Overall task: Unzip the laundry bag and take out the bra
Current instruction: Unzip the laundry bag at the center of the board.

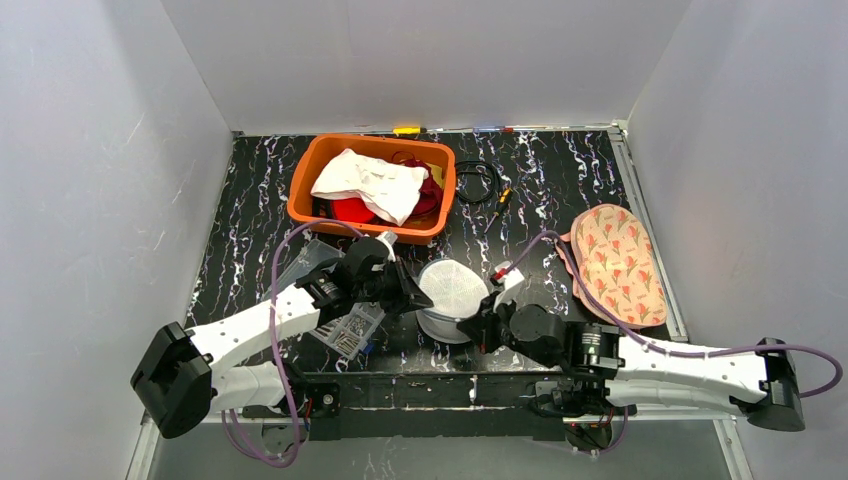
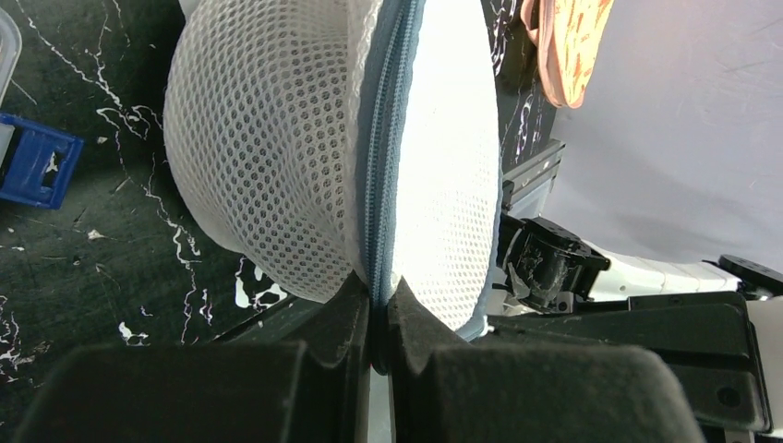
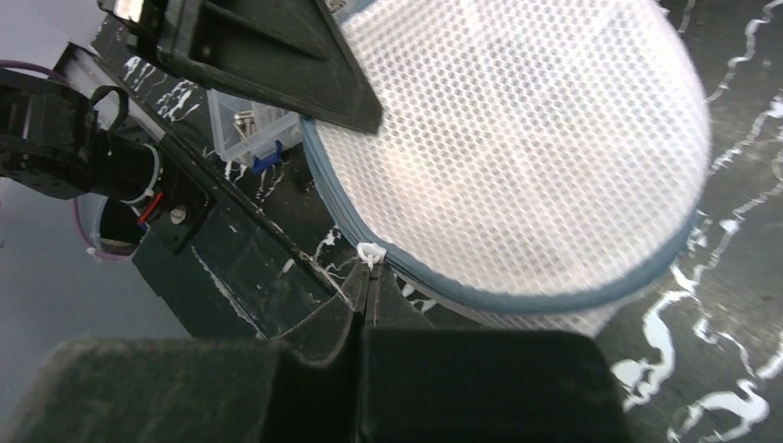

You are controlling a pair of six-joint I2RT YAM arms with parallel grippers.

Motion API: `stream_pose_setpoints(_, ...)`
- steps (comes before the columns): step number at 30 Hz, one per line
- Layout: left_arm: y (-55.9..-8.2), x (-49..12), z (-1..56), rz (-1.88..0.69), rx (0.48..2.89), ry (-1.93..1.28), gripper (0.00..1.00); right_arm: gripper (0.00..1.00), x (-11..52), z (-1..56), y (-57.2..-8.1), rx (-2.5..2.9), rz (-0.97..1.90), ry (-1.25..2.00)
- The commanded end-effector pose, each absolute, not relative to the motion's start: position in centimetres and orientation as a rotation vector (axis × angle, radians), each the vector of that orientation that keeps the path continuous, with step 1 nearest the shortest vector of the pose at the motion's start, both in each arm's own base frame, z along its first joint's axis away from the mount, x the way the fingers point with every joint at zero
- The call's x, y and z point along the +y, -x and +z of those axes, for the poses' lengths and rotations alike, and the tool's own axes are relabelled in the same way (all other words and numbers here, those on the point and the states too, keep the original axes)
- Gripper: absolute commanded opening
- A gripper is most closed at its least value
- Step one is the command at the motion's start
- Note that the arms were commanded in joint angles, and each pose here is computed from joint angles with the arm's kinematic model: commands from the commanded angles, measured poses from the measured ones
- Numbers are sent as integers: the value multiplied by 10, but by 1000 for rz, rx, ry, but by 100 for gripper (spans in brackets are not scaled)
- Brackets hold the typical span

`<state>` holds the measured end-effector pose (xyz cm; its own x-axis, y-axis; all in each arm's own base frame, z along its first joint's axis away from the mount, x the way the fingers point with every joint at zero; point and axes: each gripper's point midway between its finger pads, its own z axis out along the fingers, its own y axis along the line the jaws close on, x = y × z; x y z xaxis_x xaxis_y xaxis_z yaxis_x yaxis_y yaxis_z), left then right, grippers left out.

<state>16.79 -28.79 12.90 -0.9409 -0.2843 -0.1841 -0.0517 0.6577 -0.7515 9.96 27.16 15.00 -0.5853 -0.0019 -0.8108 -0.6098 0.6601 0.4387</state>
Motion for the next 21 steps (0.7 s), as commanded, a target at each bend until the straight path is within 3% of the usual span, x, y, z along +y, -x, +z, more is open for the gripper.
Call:
stream_pose_setpoints(1, -174, -283, 137, -1111, 2567, 200, 0, 1, 243, 166, -113, 2016, 804, 404)
stream_pose_setpoints(16, -185, -308, 131, -1262, 2653, -43, 2, 1, 237, 143, -111, 2033, 819, 373)
stream_pose_setpoints(18, -183, -308, 132, -1267, 2654, -50, 15, 1, 242, 143, -111, 2032, 827, 383)
stream_pose_setpoints(21, -178, -303, 138, -1263, 2650, -54, 50, 1, 249, 146, -110, 2030, 839, 399)
